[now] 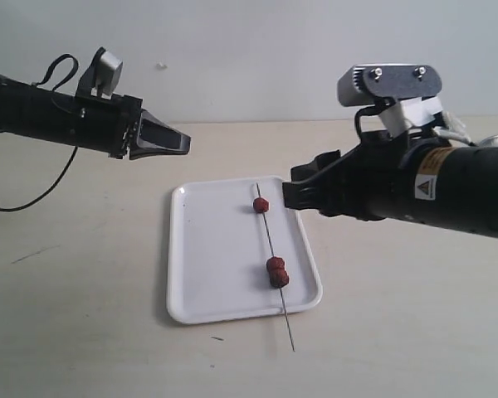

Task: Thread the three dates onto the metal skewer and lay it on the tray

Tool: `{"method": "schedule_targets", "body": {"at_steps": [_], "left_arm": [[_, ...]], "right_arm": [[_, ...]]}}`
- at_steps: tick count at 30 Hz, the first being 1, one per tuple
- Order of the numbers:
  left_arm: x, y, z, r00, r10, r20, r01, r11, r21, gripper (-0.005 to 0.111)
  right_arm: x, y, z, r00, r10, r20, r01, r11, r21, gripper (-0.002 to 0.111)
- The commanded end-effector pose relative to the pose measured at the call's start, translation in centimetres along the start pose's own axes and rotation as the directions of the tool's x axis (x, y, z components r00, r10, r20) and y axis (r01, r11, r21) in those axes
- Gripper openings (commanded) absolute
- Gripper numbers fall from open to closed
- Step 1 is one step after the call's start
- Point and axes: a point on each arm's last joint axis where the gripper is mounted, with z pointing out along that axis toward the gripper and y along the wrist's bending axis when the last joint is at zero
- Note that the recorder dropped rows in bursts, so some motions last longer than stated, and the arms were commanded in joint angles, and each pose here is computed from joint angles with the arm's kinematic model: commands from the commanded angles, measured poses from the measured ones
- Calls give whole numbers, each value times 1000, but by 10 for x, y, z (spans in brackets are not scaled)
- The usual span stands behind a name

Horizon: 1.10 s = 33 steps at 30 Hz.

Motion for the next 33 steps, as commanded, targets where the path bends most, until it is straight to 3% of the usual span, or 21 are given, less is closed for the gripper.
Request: {"method": "schedule_targets", "body": {"at_steps": [1,2,4,7,10,13,18,22,26,29,33], "left_arm": [[7,-11,-8,991,65,117,-33,965,-262,0],[11,-11,-10,986,90,143,-29,925,-380,0],[19,-20,-12,977,130,171,-21,850,-527,0],[30,-37,-17,960,223,170,-23,667,-745,0],[39,-65,-21,948,292,129,-45,524,-851,0],[45,-99,-28,925,359,124,-59,457,-888,0],[66,-146,-43,878,451,161,-63,443,-894,0],[92,-172,-64,837,499,223,-55,482,-874,0],[122,-186,-85,792,561,239,-91,496,-863,0],[147,-193,-103,757,579,302,-67,529,-846,0],[185,-199,-130,652,644,402,-51,565,-823,0]], "right_arm": [[-5,-12,-10,999,-33,10,32,998,46,41],[-5,-14,-11,999,-41,11,40,998,52,41],[-5,-16,-11,999,-37,3,37,998,60,41],[-5,-16,-11,999,-37,3,37,998,60,41],[-5,-16,-11,999,-39,7,39,998,58,41],[-5,-16,-11,999,-39,7,39,998,58,41],[-3,-17,-11,999,-38,-18,39,997,66,41],[-2,-17,-11,999,-39,-34,41,997,71,41],[-2,-17,-11,997,-74,-32,76,995,69,40],[-3,-17,-12,995,-98,-26,100,993,67,37],[-7,-15,-18,995,-101,-2,101,993,63,22]]}}
